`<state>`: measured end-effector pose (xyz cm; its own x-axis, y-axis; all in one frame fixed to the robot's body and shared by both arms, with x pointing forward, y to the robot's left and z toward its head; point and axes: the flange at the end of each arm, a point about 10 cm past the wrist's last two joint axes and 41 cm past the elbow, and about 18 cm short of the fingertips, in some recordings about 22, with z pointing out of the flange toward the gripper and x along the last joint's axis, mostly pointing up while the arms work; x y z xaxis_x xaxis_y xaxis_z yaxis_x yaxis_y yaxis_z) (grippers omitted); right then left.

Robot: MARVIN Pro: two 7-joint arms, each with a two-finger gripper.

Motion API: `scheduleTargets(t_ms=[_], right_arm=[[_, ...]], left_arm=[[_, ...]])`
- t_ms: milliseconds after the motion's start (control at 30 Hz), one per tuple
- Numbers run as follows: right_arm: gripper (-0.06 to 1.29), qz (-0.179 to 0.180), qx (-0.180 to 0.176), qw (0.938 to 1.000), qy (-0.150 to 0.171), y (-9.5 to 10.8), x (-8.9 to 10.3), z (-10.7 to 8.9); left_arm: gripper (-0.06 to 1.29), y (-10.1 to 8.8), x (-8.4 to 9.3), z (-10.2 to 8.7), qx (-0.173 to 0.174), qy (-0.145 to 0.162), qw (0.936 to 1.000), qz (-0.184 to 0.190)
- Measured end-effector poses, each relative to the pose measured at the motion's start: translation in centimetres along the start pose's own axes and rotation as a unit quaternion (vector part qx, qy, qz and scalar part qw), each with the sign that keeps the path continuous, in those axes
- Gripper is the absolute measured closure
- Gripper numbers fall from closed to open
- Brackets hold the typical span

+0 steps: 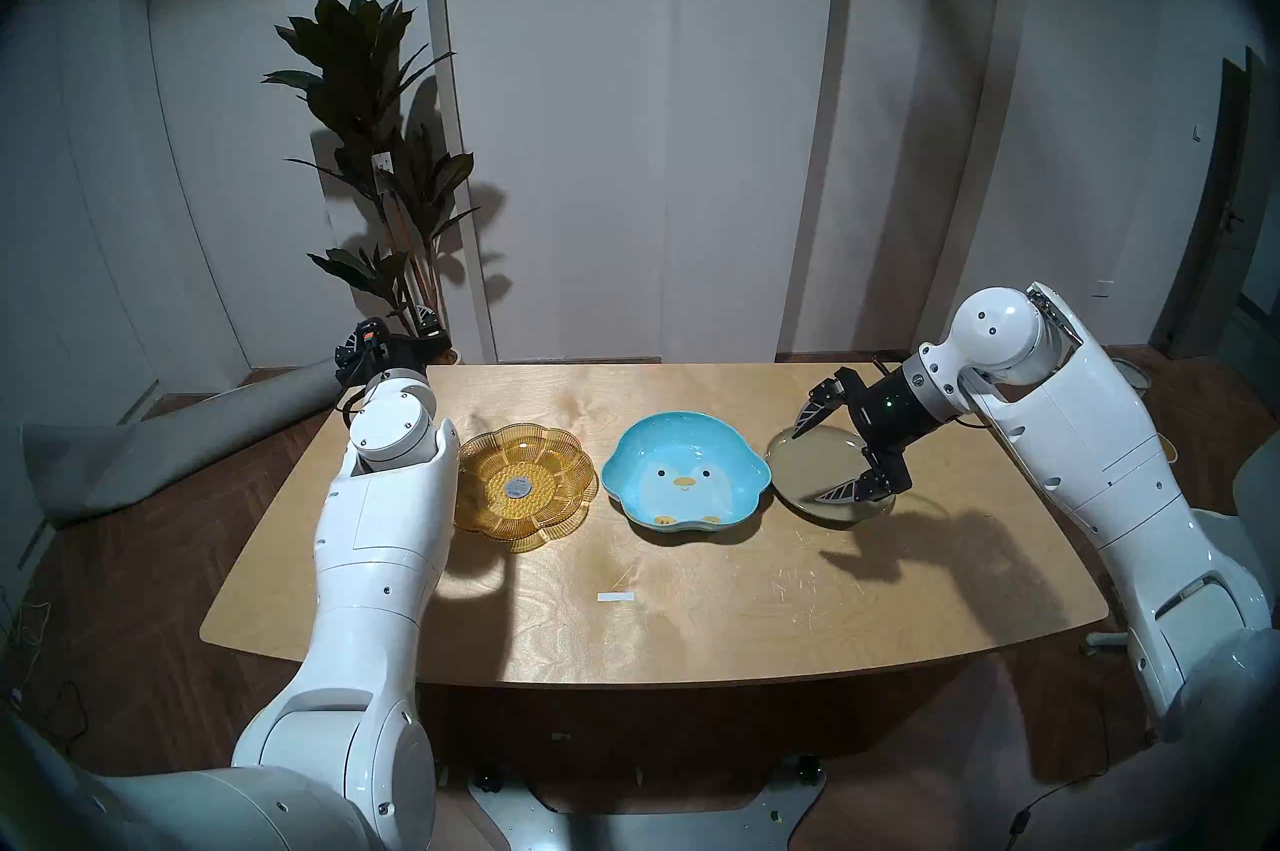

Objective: Stack the plates into one stack

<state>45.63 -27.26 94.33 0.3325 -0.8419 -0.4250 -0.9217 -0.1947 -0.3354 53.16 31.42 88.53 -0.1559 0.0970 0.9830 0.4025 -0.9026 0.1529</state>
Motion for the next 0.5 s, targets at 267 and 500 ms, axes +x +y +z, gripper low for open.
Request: scheduleTargets(t_ms=[267,500], right_arm=[[0.00,-0.004,-0.026,0.9995,0.016,0.0,1.5,0.9],[0.00,-0.012,-0.047,0.9986,0.021,-0.4,2.1,2.0]], left_arm=[[-0.02,-0.4,0.1,-0.3,0.004,0.003,1.0000,-0.001],[-0.02,-1.2,0.3,-0.4,0.017,0.006,0.9998,-0.005]])
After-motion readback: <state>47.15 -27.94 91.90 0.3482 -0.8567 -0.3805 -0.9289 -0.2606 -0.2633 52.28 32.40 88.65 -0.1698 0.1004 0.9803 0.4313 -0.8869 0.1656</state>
